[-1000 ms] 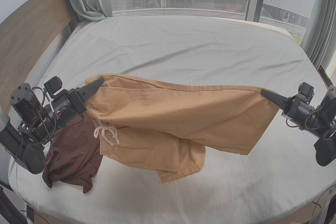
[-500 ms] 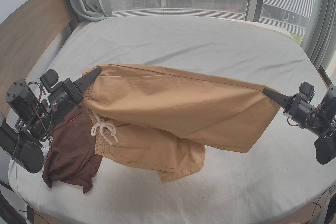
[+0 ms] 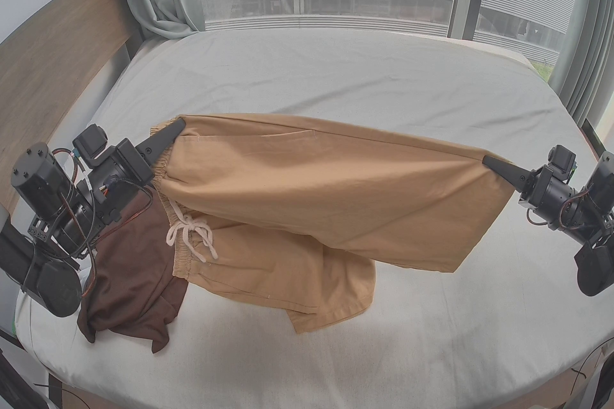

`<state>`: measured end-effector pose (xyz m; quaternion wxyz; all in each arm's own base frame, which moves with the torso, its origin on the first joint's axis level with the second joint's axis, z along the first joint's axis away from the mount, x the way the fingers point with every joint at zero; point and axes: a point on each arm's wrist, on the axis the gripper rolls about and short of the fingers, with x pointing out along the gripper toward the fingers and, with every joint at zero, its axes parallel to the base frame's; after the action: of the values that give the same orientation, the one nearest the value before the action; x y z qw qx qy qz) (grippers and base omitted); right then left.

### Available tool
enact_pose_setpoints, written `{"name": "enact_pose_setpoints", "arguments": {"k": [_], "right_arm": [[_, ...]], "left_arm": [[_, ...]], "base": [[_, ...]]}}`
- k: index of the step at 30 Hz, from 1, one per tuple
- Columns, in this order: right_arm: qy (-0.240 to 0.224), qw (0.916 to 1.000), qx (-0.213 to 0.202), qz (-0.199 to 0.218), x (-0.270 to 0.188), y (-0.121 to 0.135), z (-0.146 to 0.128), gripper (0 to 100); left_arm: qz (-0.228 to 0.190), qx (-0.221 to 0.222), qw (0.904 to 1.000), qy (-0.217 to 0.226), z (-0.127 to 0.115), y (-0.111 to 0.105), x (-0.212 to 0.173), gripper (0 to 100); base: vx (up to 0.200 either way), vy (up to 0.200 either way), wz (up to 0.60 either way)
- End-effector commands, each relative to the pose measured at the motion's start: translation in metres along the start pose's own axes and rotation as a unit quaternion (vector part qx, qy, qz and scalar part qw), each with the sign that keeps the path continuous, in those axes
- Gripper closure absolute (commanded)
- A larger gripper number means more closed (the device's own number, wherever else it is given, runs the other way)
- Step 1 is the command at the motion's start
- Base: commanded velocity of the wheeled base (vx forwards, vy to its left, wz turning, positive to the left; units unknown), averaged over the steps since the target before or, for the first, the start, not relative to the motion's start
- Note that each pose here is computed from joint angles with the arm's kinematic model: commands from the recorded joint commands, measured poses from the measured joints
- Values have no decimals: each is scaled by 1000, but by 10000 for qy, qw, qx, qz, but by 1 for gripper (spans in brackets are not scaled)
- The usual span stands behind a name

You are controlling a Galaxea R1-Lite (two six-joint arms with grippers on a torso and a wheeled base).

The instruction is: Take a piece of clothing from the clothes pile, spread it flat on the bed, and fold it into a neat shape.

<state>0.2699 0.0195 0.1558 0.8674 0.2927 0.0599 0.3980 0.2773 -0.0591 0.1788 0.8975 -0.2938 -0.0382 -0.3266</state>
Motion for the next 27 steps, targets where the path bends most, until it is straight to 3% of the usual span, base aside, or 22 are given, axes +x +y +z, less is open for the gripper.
{"name": "enact_pose_setpoints", "arguments": {"k": [1,18,27], "right_arm": [[-4,10000,0,-10,0,-1,0,100],[-37,10000,-26,-21,0,-1,2,100],[-28,10000,-31,-8,0,-1,2,100]], "left_arm": [[-3,-1,10000,-3,0,0,0,100],[-31,-139,9999,-60,3,-1,1,100],[102,-296,9988,-373,10,-2,6,100]], "base": [[0,0,0],[0,0,0],[0,0,0]]}}
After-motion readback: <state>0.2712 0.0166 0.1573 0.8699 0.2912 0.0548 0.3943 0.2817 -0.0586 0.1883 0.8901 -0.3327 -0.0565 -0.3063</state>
